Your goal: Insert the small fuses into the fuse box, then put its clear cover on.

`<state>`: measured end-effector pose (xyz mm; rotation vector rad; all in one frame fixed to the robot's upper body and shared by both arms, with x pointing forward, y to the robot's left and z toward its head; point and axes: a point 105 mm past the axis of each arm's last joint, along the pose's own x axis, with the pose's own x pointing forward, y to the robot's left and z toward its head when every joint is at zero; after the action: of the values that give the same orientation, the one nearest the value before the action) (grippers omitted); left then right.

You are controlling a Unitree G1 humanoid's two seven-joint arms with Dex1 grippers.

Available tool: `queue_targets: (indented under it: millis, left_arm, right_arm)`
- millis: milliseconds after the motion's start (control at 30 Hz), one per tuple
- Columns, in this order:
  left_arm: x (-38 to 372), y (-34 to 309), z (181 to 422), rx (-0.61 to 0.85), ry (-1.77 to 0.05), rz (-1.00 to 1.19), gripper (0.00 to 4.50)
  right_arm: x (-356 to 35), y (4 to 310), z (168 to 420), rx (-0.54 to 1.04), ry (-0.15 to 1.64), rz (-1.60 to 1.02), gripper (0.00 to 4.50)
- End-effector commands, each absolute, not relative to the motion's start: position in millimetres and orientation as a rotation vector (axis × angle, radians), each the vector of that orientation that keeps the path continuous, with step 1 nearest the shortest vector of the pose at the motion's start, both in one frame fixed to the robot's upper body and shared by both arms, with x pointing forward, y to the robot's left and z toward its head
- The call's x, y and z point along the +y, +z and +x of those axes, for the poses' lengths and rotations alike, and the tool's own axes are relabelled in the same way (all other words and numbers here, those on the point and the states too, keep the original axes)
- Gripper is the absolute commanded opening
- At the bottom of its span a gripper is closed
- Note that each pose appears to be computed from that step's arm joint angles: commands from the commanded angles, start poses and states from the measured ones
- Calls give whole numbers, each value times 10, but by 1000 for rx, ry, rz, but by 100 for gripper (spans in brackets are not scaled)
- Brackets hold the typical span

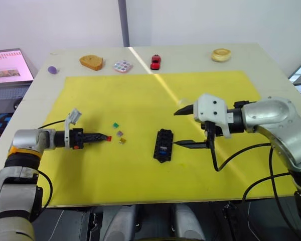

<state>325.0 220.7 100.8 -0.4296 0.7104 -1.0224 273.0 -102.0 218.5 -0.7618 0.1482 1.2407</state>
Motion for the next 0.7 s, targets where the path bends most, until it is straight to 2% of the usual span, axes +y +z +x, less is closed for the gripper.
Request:
queue_targets:
  millis: [33,133,167,367,700]
  left_arm:
    - [2233,968,3232,735,-1014,-367,40]
    - [2207,949,3197,753,-1044,-356,40]
    - [2196,943,3189,756,-1051,-352,19]
    - [2133,970,3098,778,-1117,-352,19]
    - [2243,1077,3011,762,-1094,-352,19]
  right_arm:
    - [-983,2249,2700,105,1242,-786,450]
    - [-982,2249,2698,105,1242,-787,450]
    - [-982,2247,2697,105,1242,-788,450]
    - [-984,2242,2699,108,1241,-794,450]
    - [-983,2220,2691,114,1239,-788,450]
